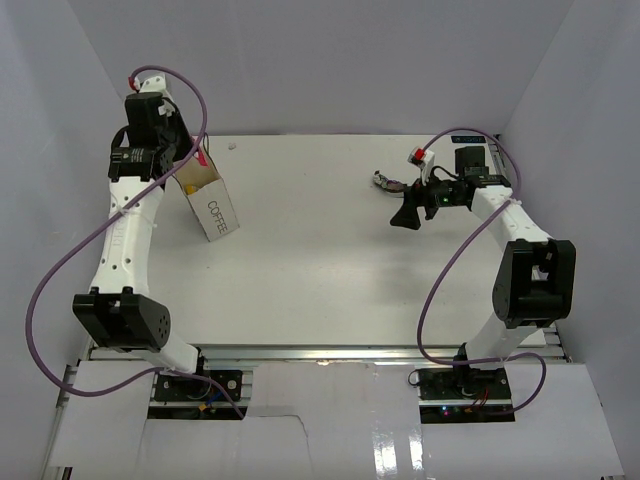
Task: Place the snacks into the paper bag
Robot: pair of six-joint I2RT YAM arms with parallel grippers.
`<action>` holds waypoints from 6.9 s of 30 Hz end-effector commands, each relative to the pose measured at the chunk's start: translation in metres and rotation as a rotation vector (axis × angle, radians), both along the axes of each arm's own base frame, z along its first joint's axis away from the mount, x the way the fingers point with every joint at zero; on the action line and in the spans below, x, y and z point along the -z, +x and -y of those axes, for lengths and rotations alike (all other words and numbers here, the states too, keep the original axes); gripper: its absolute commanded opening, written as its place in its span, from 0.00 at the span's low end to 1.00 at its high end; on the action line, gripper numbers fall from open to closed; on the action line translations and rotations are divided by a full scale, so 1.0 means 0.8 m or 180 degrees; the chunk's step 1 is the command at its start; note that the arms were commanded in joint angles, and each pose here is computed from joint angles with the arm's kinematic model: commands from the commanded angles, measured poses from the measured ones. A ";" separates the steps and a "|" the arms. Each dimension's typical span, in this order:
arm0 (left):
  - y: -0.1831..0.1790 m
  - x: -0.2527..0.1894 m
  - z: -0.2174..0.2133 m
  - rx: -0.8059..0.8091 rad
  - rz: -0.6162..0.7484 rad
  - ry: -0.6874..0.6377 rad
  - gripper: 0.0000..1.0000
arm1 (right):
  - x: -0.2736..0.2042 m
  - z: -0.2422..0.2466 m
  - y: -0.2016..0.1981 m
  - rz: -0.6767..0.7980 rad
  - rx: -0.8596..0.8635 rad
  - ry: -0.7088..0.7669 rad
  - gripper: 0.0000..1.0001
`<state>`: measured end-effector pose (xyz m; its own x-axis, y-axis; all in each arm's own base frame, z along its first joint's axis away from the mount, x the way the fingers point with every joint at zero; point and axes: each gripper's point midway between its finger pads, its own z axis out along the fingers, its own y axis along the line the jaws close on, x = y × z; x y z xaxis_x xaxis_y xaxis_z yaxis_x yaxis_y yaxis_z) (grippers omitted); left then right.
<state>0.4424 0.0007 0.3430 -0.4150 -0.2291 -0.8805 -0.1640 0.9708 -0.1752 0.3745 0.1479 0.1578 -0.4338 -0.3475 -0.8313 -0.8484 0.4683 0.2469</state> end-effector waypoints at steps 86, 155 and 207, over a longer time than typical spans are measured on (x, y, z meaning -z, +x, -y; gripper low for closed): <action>-0.071 0.173 0.424 0.1334 -0.0749 -0.3363 0.98 | -0.005 -0.117 -0.082 0.0198 -0.1168 0.0469 0.19; 0.016 -0.025 -0.046 -0.0573 0.0536 -0.0466 0.19 | -0.034 -0.053 -0.006 0.0908 -0.0517 -0.0356 0.90; -0.185 0.026 0.176 0.2334 0.1096 -0.1624 0.98 | -0.118 0.189 -0.008 0.0775 0.1981 -0.0378 0.90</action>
